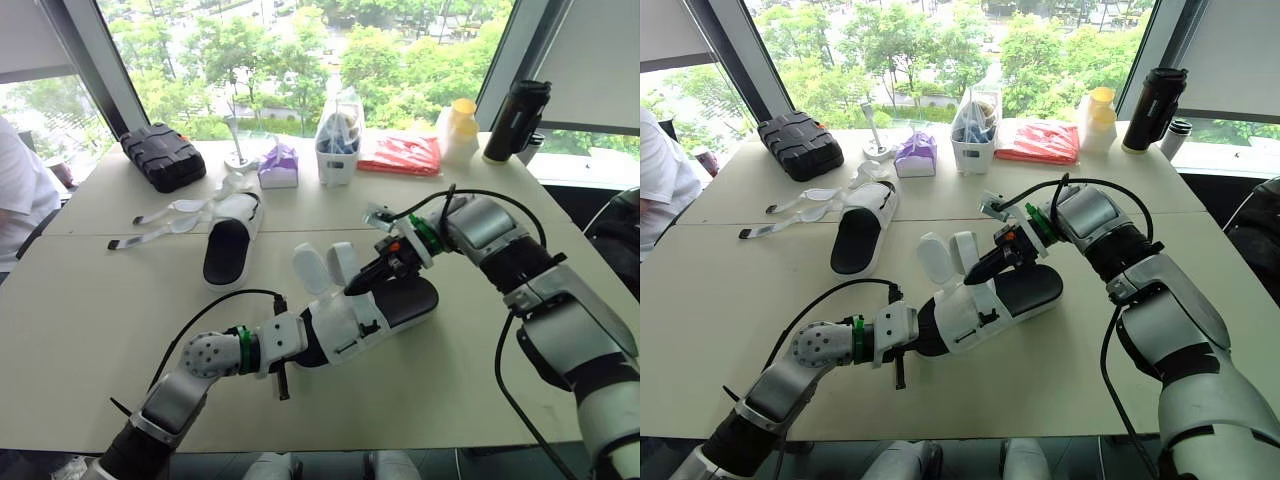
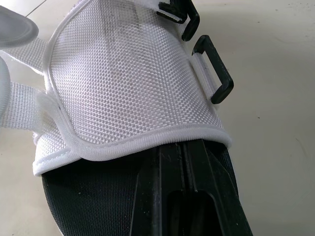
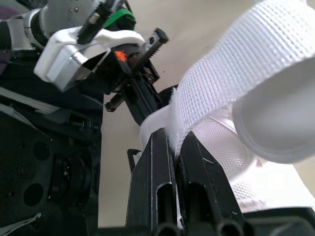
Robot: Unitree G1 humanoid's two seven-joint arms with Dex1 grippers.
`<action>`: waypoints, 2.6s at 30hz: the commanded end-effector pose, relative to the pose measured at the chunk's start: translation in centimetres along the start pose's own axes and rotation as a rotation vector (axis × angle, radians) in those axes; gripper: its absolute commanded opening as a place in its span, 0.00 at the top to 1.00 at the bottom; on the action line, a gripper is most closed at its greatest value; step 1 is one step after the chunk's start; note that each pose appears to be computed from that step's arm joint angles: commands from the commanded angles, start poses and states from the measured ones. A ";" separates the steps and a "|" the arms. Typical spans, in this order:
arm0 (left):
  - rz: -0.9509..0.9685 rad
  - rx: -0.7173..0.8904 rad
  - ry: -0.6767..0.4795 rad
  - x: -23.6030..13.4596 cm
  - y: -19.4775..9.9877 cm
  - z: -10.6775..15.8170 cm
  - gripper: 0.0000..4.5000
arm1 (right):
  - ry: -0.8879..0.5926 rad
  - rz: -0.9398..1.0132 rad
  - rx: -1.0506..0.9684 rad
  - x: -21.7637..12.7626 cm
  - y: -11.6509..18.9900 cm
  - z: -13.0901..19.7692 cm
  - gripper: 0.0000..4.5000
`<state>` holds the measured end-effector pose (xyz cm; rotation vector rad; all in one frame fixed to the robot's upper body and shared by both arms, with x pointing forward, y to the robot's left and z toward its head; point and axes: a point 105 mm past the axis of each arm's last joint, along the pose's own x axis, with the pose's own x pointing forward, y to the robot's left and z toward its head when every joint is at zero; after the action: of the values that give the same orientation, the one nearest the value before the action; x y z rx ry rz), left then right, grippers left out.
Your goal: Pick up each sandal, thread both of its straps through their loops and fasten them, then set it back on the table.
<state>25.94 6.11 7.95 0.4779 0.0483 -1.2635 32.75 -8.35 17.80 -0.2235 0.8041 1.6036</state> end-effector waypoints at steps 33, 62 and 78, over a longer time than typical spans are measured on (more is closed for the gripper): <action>-0.025 -0.037 0.077 0.3 -1.1 -2.1 1.00 | 0.030 -0.032 -0.201 -4.0 6.0 -1.9 0.01; -0.037 -0.019 0.082 0.2 -0.7 -2.0 1.00 | -0.108 -0.083 0.119 2.5 3.6 -8.1 0.06; -0.038 -0.023 0.082 0.3 -0.9 -2.1 1.00 | 0.016 -0.012 0.150 3.7 5.1 -10.9 0.99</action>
<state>26.12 5.95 7.95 0.4919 0.0381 -1.2731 25.16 -11.87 9.79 -0.0978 0.9053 1.4686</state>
